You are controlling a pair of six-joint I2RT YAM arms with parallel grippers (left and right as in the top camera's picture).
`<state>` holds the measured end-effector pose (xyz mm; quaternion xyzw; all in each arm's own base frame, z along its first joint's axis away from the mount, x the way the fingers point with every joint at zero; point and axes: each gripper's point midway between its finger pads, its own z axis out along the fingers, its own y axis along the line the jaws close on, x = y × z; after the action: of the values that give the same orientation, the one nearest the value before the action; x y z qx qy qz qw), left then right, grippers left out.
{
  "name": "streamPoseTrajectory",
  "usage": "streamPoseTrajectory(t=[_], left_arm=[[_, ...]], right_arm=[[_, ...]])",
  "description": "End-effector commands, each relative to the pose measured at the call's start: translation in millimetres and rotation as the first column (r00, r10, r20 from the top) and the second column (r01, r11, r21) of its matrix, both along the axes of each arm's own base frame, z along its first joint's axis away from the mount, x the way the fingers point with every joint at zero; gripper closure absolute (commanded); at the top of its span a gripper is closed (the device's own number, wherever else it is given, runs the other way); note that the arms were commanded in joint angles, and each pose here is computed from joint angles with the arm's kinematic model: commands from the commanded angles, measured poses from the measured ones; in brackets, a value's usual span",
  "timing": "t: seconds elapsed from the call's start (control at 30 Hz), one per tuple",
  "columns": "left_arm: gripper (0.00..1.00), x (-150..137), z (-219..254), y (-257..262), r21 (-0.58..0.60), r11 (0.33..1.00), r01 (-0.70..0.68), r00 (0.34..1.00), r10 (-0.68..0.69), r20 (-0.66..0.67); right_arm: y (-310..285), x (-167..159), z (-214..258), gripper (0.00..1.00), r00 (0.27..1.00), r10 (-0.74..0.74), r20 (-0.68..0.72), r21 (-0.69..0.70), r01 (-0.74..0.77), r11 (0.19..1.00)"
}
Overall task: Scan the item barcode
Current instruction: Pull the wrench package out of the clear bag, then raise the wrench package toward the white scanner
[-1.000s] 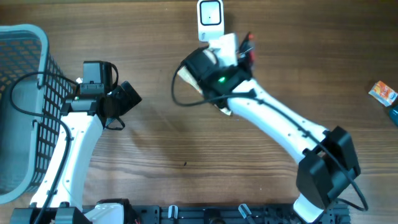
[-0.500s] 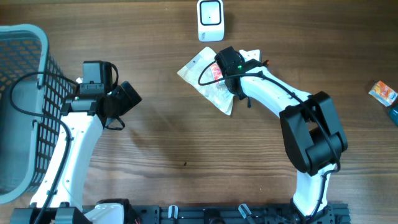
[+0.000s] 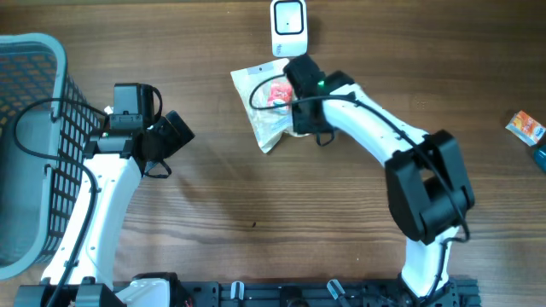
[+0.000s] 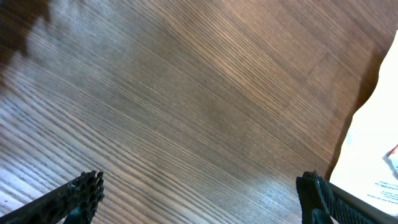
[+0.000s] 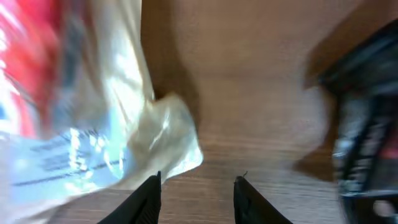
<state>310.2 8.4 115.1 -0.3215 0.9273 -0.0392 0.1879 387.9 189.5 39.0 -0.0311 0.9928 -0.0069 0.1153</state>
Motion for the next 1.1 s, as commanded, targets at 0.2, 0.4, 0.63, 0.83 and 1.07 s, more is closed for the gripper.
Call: streamPoseTrajectory(t=[0.2, 0.4, 0.63, 0.83, 1.07], left_arm=[[0.00, 3, 2, 3, 0.008, 1.000, -0.010, 1.000, 0.010, 0.015], [0.00, 3, 2, 3, 0.008, 1.000, -0.010, 1.000, 0.010, 0.014], [0.00, 2, 2, 3, 0.008, 1.000, -0.010, 1.000, 0.010, 0.012], [0.00, 2, 2, 3, 0.008, 1.000, -0.010, 1.000, 0.010, 0.012], [0.00, 2, 2, 3, 0.008, 1.000, -0.010, 1.000, 0.010, 0.012]], right_arm=[[-104, 35, 43, 0.33, 0.998, 0.037, 0.057, 0.068, -0.041, 0.997], [-112, 30, -11, 0.37, 0.996, 0.080, 0.047, 0.004, -0.080, 0.997], [-119, 24, -52, 0.46, 0.995, 0.095, -0.007, -0.039, -0.095, 0.995], [-118, 26, -50, 0.73, 0.998, 0.065, -0.001, -0.031, -0.065, 0.997], [-97, 40, -24, 0.89, 0.997, 0.068, 0.045, 0.065, -0.071, 0.995]])
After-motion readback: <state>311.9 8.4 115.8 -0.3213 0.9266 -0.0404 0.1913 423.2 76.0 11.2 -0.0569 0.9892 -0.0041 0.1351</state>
